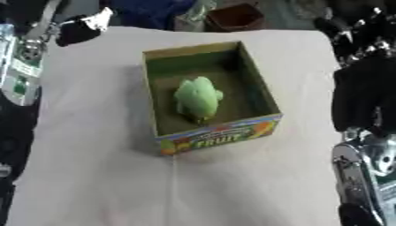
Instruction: Pick up objects on the table and place them in the box.
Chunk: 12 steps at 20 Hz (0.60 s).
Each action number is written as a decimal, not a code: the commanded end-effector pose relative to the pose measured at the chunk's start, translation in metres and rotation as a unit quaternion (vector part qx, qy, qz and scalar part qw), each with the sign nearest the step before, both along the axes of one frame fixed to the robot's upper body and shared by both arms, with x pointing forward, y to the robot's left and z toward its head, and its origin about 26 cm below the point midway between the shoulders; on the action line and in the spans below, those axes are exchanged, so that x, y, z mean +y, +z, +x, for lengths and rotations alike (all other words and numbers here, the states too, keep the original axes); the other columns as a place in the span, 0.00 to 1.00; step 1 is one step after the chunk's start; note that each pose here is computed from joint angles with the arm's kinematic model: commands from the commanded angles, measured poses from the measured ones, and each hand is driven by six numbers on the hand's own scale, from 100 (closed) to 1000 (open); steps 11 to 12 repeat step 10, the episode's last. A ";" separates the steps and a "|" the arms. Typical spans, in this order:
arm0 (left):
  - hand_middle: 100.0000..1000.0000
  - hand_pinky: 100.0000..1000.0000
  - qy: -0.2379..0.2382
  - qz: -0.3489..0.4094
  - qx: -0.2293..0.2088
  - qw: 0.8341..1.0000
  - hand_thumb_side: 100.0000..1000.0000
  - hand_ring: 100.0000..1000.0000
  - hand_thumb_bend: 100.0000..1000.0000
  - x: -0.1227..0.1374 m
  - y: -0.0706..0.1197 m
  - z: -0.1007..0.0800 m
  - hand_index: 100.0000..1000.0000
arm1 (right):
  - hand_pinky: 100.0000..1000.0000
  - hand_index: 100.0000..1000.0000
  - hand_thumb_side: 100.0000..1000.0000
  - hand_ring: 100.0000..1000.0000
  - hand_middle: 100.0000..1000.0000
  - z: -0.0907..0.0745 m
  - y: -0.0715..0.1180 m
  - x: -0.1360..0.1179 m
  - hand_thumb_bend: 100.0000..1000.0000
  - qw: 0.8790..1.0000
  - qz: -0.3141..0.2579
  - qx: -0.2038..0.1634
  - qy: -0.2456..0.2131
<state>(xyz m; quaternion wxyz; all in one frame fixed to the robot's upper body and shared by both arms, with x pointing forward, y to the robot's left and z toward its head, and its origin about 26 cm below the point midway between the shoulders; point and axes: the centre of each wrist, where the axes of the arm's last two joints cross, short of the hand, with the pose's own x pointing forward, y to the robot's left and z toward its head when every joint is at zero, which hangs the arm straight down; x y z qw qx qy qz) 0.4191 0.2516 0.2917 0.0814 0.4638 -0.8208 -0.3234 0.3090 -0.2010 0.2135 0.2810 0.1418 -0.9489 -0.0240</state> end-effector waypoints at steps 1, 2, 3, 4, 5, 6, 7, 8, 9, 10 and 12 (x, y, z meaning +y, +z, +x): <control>0.41 0.48 0.004 -0.031 -0.051 0.998 0.43 0.50 0.00 0.010 0.017 -0.018 0.60 | 0.74 0.89 0.97 0.81 0.54 -0.003 0.007 -0.007 0.00 1.000 -0.009 -0.016 -0.015; 0.41 0.47 0.002 -0.042 -0.055 0.998 0.44 0.49 0.00 0.011 0.014 -0.022 0.60 | 0.74 0.89 0.97 0.81 0.54 -0.003 0.007 -0.008 0.00 1.000 -0.010 -0.016 -0.018; 0.40 0.46 0.002 -0.053 -0.060 0.997 0.44 0.48 0.00 0.012 0.010 -0.026 0.58 | 0.74 0.89 0.97 0.81 0.54 -0.003 0.007 -0.009 0.00 1.000 -0.010 -0.016 -0.020; 0.40 0.46 0.001 -0.064 -0.063 0.996 0.44 0.48 0.00 0.013 0.007 -0.030 0.58 | 0.74 0.89 0.97 0.81 0.54 -0.003 0.007 -0.010 0.00 1.000 -0.011 -0.017 -0.022; 0.39 0.45 0.001 -0.072 -0.066 0.995 0.46 0.47 0.00 0.014 0.003 -0.035 0.57 | 0.74 0.89 0.97 0.81 0.54 -0.003 0.007 -0.011 0.00 0.999 -0.011 -0.017 -0.025; 0.38 0.45 0.001 -0.080 -0.068 0.994 0.47 0.47 0.00 0.015 -0.001 -0.039 0.57 | 0.74 0.89 0.97 0.81 0.54 -0.003 0.007 -0.012 0.00 0.999 -0.011 -0.018 -0.028; 0.38 0.45 0.001 -0.086 -0.068 0.994 0.48 0.47 0.00 0.017 -0.005 -0.042 0.59 | 0.74 0.89 0.98 0.81 0.54 -0.003 0.007 -0.013 0.00 0.999 -0.011 -0.019 -0.031; 0.39 0.45 0.003 -0.093 -0.065 0.994 0.49 0.47 0.00 0.019 -0.010 -0.045 0.59 | 0.74 0.89 0.98 0.81 0.54 -0.003 0.007 -0.014 0.00 0.999 -0.011 -0.020 -0.035; 0.39 0.45 0.005 -0.099 -0.065 0.993 0.49 0.47 0.00 0.021 -0.014 -0.048 0.59 | 0.74 0.89 0.98 0.81 0.54 -0.003 0.007 -0.016 0.00 0.999 -0.011 -0.021 -0.039; 0.39 0.45 0.007 -0.105 -0.066 0.992 0.49 0.47 0.00 0.023 -0.017 -0.052 0.58 | 0.74 0.89 0.98 0.81 0.54 -0.003 0.007 -0.017 0.00 0.999 -0.011 -0.022 -0.042; 0.39 0.45 0.007 -0.105 -0.066 0.992 0.49 0.47 0.00 0.023 -0.017 -0.052 0.58 | 0.74 0.89 0.98 0.81 0.54 -0.003 0.007 -0.017 0.00 0.999 -0.011 -0.022 -0.042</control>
